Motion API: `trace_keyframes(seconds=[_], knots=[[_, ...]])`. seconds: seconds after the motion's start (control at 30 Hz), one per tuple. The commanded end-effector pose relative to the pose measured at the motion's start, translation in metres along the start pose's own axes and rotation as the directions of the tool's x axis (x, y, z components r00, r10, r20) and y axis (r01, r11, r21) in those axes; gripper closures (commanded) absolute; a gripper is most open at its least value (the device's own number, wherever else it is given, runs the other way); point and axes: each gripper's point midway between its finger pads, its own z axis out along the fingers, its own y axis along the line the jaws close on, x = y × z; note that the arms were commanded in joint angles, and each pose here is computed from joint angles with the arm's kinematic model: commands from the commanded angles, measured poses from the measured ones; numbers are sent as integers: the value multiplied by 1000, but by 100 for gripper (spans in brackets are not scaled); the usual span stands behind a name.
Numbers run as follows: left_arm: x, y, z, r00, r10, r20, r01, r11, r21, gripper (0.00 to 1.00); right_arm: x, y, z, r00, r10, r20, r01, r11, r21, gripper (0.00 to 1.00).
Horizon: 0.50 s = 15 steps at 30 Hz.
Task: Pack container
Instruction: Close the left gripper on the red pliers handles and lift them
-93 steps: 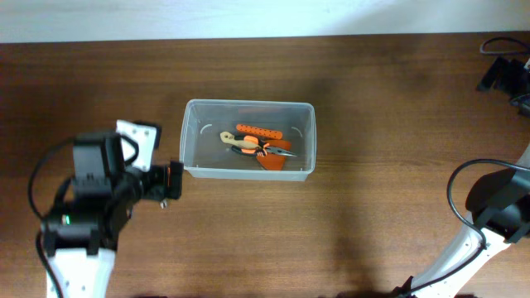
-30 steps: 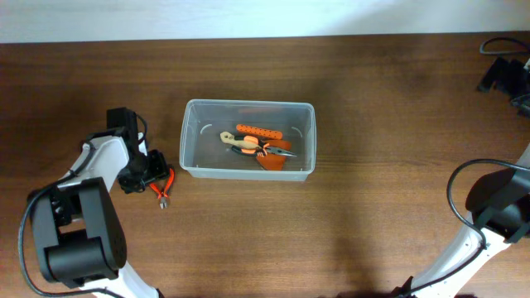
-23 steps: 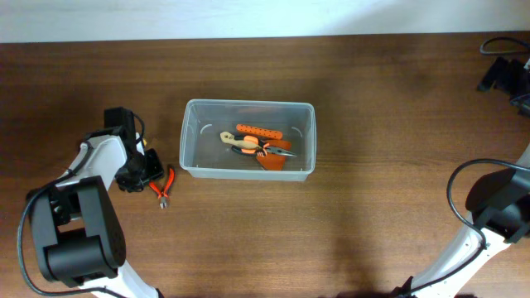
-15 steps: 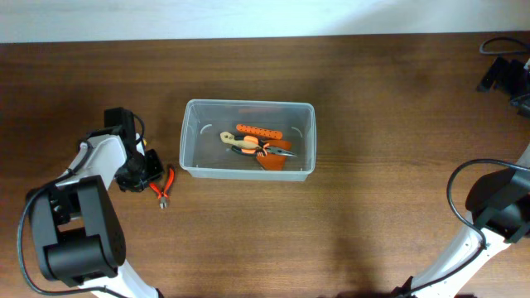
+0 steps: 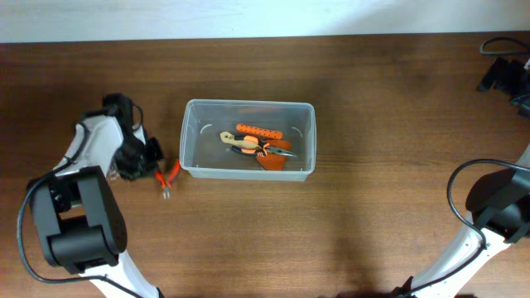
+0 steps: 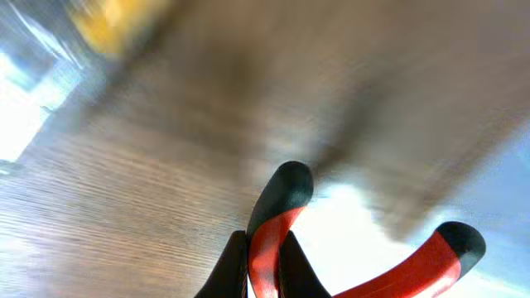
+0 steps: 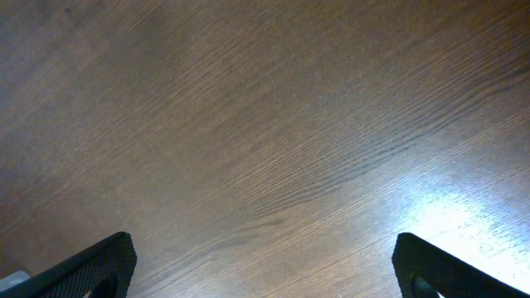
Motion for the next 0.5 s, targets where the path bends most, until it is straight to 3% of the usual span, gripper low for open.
trace_keyframes(seconds=[0.0, 0.2, 0.47], knots=[[-31, -20, -57, 988, 17, 155, -25, 998, 54, 98, 1, 2, 0, 1000, 6, -2, -6, 1000, -5, 1], [-48, -25, -134, 947, 27, 321, -41, 998, 38, 98, 1, 2, 0, 1000, 6, -2, -6, 1000, -5, 1], [-28, -46, -196, 897, 82, 433, -117, 992, 55, 98, 1, 2, 0, 1000, 6, -2, -6, 1000, -5, 1]])
